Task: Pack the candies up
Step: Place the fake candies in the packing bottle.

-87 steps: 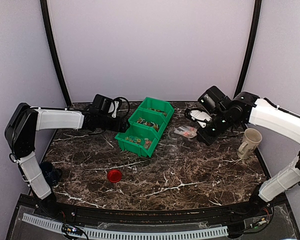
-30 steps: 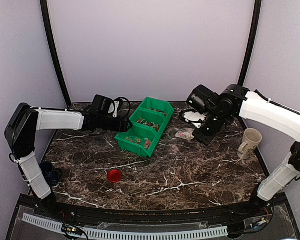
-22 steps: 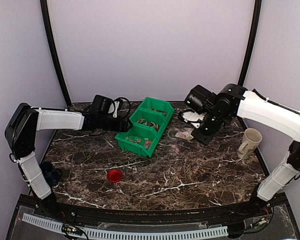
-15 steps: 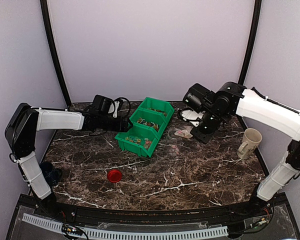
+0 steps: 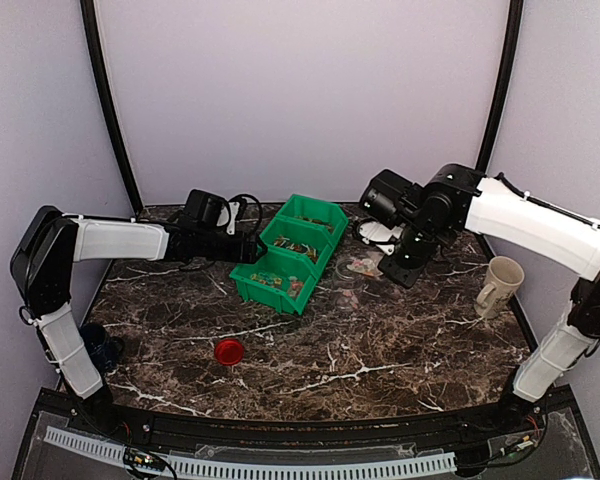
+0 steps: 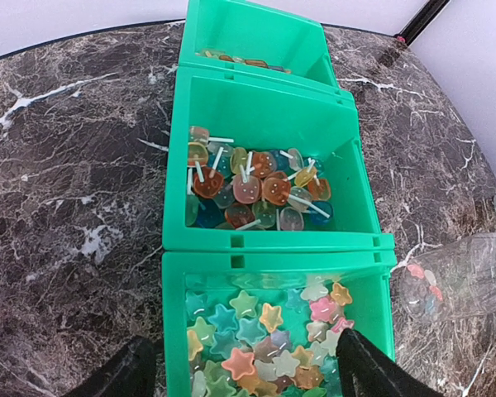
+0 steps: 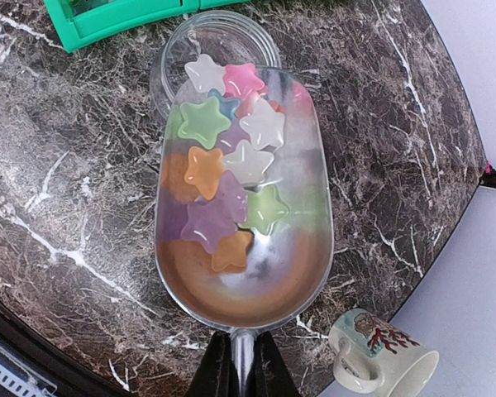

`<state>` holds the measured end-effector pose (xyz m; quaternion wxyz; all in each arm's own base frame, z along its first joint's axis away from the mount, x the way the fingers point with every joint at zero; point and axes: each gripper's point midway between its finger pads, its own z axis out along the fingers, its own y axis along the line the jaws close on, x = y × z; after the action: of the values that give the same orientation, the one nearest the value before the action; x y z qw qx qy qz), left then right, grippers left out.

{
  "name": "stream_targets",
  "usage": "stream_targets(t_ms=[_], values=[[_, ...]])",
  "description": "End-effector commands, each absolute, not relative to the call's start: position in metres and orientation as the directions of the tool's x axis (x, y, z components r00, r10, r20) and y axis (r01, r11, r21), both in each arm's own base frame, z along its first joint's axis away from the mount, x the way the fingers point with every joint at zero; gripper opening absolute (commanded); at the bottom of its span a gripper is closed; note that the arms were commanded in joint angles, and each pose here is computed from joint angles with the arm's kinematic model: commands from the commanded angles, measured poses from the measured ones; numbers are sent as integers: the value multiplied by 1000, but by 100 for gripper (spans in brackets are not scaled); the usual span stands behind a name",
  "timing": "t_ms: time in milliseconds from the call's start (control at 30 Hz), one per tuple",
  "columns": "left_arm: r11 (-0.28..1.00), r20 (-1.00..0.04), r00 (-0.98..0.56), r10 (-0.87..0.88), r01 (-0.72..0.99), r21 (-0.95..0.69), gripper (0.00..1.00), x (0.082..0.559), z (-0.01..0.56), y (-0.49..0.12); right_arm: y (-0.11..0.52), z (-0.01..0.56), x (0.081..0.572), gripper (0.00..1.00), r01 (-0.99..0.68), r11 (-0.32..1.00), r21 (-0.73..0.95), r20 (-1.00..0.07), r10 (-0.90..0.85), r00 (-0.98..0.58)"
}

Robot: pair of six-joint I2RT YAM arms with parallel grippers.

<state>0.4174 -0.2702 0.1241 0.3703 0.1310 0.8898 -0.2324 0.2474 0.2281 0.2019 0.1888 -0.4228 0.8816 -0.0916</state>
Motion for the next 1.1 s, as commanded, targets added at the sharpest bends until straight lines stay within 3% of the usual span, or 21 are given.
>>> stream_targets(t_ms=[0, 1067], values=[[851, -718, -695, 48, 405, -335, 78, 418, 124, -271, 231, 213, 251, 0, -689, 631, -357, -276, -776, -567], [833, -715, -698, 47, 423, -357, 78, 416, 127, -277, 227, 216, 254, 0, -669, 582, -462, -238, -808, -539]])
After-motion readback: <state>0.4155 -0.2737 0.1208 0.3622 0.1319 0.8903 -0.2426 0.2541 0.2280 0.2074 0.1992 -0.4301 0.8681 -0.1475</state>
